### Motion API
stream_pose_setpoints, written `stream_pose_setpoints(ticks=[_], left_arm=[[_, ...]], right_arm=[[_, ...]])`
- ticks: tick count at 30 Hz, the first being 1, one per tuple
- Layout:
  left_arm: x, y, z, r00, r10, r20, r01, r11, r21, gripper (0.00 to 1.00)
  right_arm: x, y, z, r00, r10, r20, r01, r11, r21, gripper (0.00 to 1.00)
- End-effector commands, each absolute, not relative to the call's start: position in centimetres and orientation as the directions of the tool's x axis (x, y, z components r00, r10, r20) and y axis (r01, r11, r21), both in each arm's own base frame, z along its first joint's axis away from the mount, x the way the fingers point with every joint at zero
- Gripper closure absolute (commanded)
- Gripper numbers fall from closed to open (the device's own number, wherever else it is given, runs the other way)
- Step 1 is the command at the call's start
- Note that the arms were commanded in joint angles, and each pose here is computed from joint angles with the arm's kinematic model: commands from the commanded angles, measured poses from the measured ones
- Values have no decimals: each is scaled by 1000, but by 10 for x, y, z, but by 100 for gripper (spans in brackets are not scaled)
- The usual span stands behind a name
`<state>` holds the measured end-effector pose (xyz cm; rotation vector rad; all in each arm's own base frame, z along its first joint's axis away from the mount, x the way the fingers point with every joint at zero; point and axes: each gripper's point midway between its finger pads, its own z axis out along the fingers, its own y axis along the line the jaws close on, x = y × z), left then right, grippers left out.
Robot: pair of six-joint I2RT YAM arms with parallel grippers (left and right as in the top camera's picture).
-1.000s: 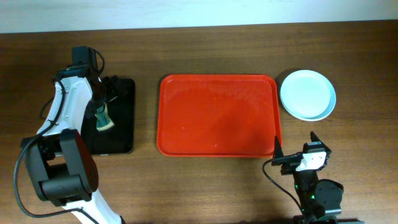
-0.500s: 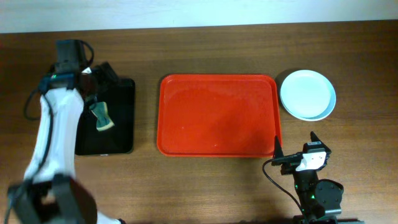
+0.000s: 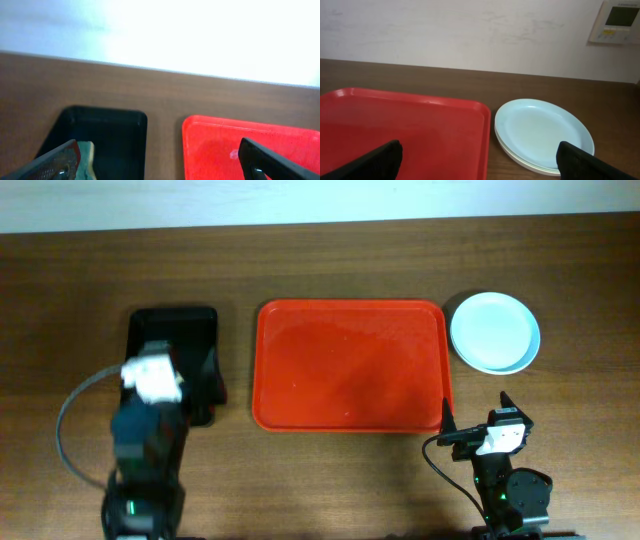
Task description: Clean dirty plates on tray and stack at the side
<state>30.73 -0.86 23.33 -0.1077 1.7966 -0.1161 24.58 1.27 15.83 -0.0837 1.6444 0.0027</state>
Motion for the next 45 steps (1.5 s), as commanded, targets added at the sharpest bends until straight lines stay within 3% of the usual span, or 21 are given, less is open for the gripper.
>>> stream_pose_setpoints(ticks=[1, 13, 21, 25, 29, 45], left_arm=[[281, -9, 224, -154, -112, -982, 8, 993, -114, 1], [255, -6, 191, -36, -4, -999, 19, 1000, -5, 1], [249, 4, 181, 20, -7, -1000, -19, 1000, -8, 1], [247, 8, 180, 16, -7, -1000, -35, 999, -8, 1], [246, 12, 155, -82, -9, -997, -57, 998, -5, 1], [245, 13, 155, -81, -16, -997, -59, 998, -12, 1]], right_arm=[[246, 11, 155, -77, -52, -996, -48, 998, -48, 2], [246, 11, 155, -77, -52, -996, -48, 998, -48, 1], [246, 11, 155, -77, -52, -996, -48, 998, -49, 1], [246, 11, 155, -77, -52, -996, -48, 998, -49, 2], [246, 11, 155, -77, -52, -996, -48, 998, -48, 2], [246, 11, 155, -77, -52, -996, -48, 998, -48, 2]])
